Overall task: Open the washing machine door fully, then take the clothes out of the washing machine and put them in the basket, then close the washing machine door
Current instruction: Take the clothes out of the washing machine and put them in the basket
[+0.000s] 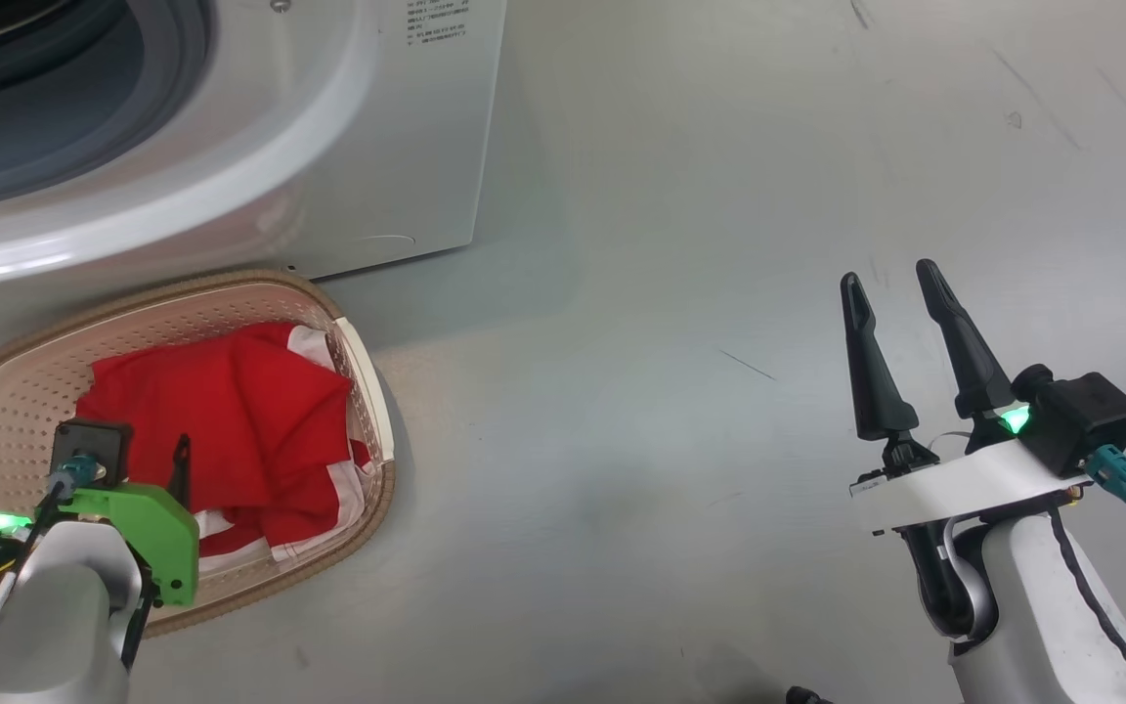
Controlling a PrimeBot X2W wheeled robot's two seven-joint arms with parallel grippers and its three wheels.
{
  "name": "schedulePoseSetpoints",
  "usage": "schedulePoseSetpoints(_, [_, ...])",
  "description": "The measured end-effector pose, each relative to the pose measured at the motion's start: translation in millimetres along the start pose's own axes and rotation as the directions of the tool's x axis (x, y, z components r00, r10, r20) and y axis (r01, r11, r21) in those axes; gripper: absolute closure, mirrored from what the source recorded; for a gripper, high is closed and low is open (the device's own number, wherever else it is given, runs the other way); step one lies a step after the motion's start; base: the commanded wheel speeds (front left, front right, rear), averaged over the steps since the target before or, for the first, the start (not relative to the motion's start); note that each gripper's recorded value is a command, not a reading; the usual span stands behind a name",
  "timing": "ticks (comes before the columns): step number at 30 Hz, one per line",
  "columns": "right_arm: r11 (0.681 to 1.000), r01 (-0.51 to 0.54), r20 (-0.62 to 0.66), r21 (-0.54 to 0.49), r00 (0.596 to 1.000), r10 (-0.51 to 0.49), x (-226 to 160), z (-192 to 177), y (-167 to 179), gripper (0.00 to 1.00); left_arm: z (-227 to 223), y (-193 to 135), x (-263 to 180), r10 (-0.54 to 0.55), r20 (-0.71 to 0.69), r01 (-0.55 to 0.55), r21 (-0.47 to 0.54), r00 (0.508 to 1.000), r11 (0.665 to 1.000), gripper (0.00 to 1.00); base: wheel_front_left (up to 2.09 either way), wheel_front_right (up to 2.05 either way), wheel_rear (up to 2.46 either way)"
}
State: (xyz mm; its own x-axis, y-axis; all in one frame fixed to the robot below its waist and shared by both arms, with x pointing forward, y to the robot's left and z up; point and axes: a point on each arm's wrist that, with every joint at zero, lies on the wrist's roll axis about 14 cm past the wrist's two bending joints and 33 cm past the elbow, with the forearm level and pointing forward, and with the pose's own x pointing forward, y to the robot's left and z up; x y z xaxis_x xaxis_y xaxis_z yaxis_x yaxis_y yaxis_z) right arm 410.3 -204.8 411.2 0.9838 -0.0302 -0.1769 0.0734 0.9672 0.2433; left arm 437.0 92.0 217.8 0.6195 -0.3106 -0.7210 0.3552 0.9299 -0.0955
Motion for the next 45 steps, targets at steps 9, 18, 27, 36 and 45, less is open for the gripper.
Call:
schedulePoseSetpoints(9, [1.000, -0.015, 0.040, 0.005, 0.999, 0.015, -0.1, 13.8, 4.9, 0.00, 32.1, -9.0, -11.1, -0.004, 0.124, 0.007, -0.025, 0.992, 1.000, 0.00, 0.00, 0.00, 0.00])
schedulePoseSetpoints(18, [0.998, -0.060, 0.080, 0.000, 0.995, 0.060, 2.1, 27.8, 16.5, 0.00, 79.8, -23.6, -34.0, -0.024, 0.275, 0.031, -0.019, 0.961, 0.999, 0.00, 0.00, 0.00, 0.00])
schedulePoseSetpoints(27, [0.991, -0.132, 0.088, 0.004, 0.988, 0.131, -1.7, 31.2, 38.3, 0.00, 129.6, -14.0, -76.9, 0.022, 0.441, -0.011, -0.026, 0.897, 1.000, 0.00, 0.00, 0.00, 0.00])
schedulePoseSetpoints(36, [0.977, -0.215, 0.115, -0.004, 0.970, 0.214, -9.1, 41.6, 65.5, 0.00, 153.2, -1.0, -135.7, 0.100, 0.580, -0.057, -0.091, 0.809, 0.994, 0.00, 0.00, 0.00, 0.00])
schedulePoseSetpoints(45, [0.962, -0.272, 0.135, -0.007, 0.953, 0.270, -26.4, 48.9, 85.5, 0.00, 149.0, 16.4, -188.3, 0.202, 0.649, -0.099, -0.192, 0.734, 0.976, 0.00, 0.00, 0.00, 0.00])
